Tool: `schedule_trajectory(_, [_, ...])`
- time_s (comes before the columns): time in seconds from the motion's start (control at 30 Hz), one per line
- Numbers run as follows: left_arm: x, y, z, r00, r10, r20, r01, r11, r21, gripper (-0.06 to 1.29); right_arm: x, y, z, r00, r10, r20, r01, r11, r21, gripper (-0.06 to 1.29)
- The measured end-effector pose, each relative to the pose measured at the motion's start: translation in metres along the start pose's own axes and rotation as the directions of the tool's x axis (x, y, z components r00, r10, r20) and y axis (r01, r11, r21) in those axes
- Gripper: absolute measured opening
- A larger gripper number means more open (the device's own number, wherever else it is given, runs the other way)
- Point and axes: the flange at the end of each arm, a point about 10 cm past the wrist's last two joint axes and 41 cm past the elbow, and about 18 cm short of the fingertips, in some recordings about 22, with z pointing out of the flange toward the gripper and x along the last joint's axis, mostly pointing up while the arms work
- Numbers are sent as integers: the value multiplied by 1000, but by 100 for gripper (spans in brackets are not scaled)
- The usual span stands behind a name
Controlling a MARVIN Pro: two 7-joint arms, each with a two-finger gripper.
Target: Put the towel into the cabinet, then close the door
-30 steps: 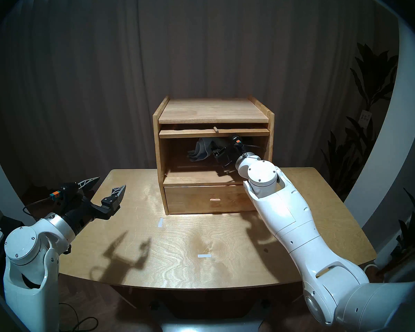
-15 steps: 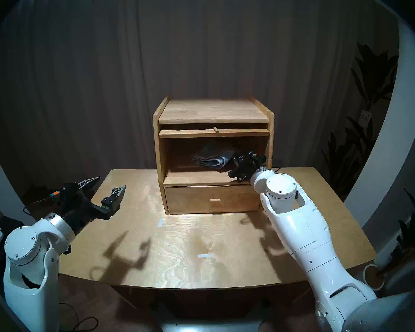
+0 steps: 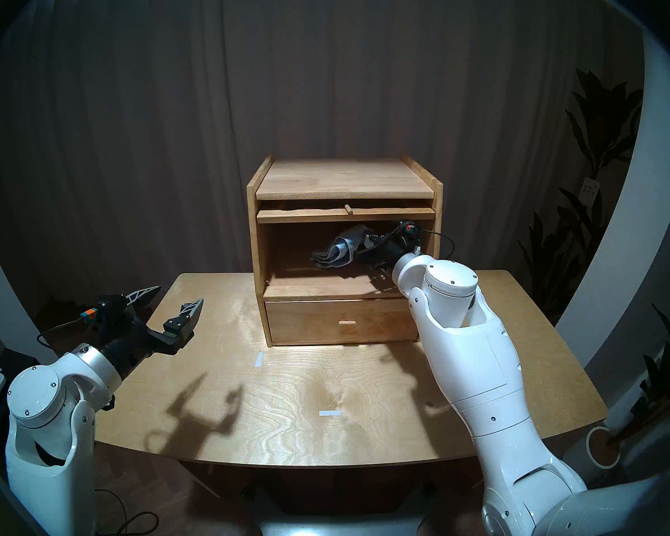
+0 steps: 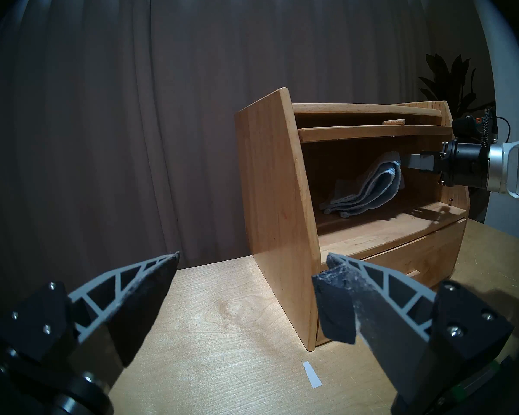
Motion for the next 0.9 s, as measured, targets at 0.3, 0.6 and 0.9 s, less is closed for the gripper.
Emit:
schedule_trajectory(0.3, [0, 0, 0, 1000, 0, 0, 0, 1000, 0, 124, -40, -5, 35, 991, 36, 126, -23, 995, -98, -3])
schedule_trajectory(0.6, [0, 0, 0, 1000, 0, 0, 0, 1000, 0, 124, -29, -17, 46, 994, 53, 95, -48, 997, -59, -3])
schedule_trajectory(0.9, [0, 0, 0, 1000, 0, 1, 0, 1000, 0, 124, 9, -31, 33, 999, 25, 24, -26, 999, 27, 125])
